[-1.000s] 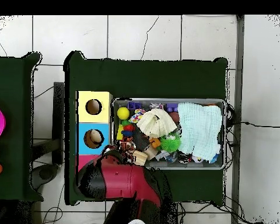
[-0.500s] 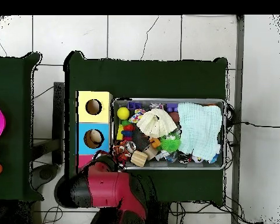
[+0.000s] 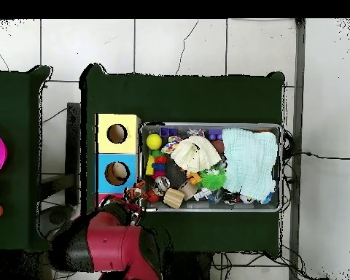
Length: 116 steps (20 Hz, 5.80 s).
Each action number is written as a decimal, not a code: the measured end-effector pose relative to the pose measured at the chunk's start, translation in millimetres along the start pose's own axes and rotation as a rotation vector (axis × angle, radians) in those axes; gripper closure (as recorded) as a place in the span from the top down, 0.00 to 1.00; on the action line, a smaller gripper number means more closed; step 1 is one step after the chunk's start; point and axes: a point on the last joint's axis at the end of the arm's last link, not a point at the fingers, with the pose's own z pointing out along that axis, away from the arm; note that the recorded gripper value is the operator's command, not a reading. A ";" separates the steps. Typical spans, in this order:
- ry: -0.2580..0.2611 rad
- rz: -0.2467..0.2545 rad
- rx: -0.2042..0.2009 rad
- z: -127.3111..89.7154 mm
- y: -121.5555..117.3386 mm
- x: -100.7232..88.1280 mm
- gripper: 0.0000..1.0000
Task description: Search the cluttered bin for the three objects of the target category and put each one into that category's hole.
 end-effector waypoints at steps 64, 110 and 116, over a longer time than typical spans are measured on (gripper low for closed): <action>0.032 0.140 0.093 14.2 52.8 74.7 0.00; 0.016 0.176 0.068 -0.8 73.2 76.6 1.00; 0.030 0.184 0.065 -7.7 71.8 75.3 1.00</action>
